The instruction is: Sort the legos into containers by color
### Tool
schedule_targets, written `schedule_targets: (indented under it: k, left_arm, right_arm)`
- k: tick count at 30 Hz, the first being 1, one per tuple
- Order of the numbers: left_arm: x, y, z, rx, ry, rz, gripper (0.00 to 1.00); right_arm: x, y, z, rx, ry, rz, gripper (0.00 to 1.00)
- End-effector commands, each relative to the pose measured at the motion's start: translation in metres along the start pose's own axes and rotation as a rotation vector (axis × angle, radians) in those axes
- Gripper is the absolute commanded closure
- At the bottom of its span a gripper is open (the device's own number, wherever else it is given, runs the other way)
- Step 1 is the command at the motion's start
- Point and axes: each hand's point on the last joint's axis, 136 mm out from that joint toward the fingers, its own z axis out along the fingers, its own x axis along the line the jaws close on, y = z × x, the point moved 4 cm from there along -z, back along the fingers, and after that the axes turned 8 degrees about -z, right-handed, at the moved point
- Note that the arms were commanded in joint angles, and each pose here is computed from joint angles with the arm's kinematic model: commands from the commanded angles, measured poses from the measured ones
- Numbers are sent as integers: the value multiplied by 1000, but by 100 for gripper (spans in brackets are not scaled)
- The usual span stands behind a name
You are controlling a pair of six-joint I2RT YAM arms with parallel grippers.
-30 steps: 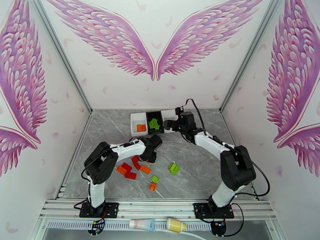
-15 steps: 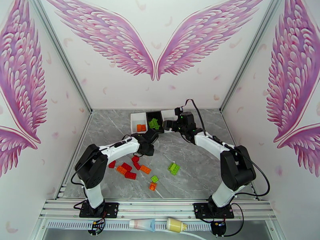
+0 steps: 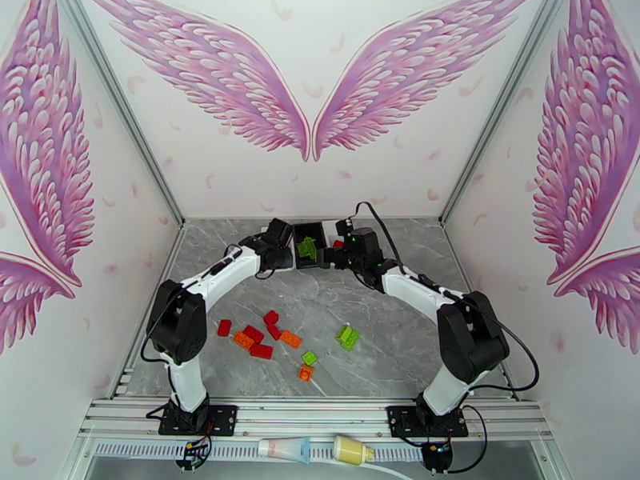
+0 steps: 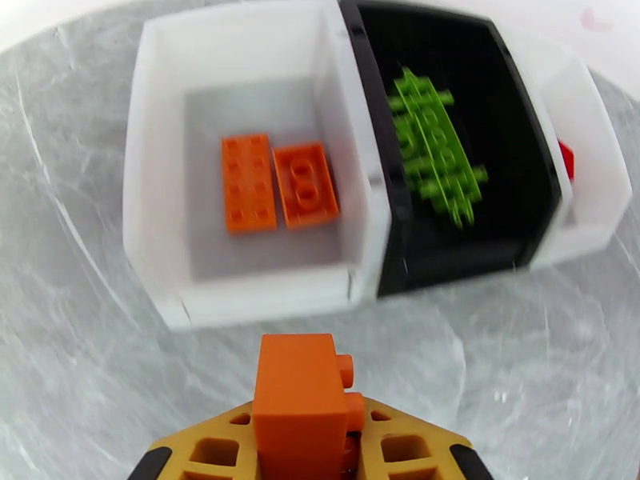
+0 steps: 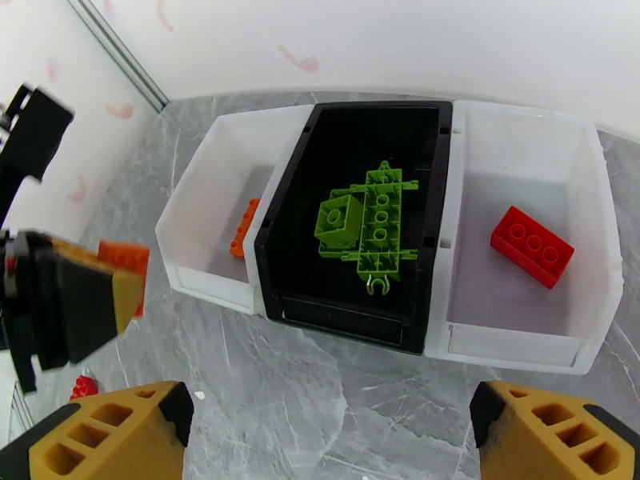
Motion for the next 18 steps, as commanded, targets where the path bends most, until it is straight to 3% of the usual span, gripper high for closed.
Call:
schedule_targets:
  k: [1, 12, 18]
  left_arm:
    - [3, 22, 25, -35, 29, 7, 84]
    - [4, 59, 79, -11, 14, -56, 82]
    - [2, 69, 78, -20, -9, -87, 73]
  right_arm:
    - [6, 4, -3, 3, 21, -31, 3]
    - [7, 3, -16, 12, -3, -84, 3]
    - [17, 6, -21, 17, 9, -144, 3]
